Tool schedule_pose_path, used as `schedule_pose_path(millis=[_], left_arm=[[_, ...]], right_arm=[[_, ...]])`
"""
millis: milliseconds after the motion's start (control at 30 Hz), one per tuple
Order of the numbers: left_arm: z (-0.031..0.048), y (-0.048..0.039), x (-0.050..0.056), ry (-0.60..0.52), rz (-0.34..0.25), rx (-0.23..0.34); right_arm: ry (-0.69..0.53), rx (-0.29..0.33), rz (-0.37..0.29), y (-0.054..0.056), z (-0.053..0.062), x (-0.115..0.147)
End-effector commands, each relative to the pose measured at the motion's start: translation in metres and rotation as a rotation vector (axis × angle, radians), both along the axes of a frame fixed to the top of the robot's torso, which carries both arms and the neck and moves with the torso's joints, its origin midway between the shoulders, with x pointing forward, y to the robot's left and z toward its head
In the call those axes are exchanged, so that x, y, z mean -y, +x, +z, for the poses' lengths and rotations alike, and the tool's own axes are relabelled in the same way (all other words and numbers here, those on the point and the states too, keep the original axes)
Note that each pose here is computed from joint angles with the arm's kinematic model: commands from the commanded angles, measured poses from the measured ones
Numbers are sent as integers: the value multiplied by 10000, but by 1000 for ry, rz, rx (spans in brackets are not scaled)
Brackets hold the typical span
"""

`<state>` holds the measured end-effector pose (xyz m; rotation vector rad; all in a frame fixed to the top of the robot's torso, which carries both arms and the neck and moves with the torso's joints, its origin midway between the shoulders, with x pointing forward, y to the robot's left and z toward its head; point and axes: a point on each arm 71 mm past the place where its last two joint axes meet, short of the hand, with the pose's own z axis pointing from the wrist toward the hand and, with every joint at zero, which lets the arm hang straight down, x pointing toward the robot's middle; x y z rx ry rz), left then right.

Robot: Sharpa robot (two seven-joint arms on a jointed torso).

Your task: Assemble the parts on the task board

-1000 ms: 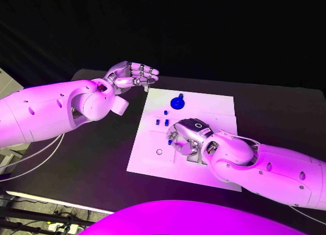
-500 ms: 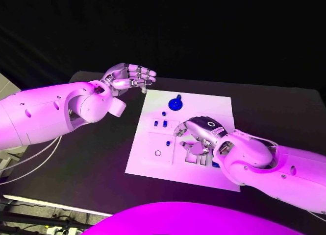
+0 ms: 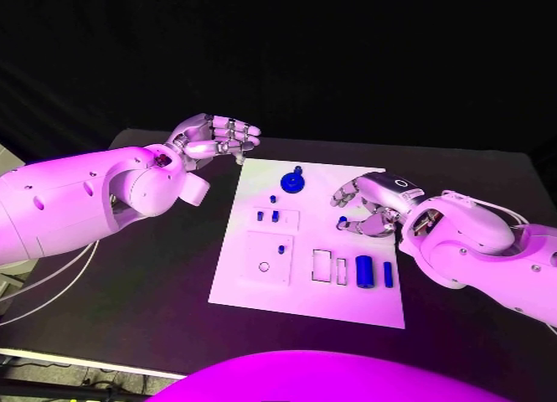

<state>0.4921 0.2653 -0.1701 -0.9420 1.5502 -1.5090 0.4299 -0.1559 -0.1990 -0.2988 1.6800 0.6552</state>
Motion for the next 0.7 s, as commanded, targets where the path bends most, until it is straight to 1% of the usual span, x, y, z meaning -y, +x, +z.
schedule_pose_path(millis=[33,233,333,500,700], left_arm=[[8,-1,22,-14,-15,0],[6,1,28,-14,-17,-1],[6,0,24,-14,-16,-1],[6,0,18,-13,-14,-1],[7,-3,12,-13,-13,-1]], right_arm=[[-58,-62,31,2,-59,9],[-105,-75,18,67,-112,41],[-110,-74,18,87,-132,26],[-99,-61,26,102,-151,-29],[-98,-65,32,109,-176,-57]])
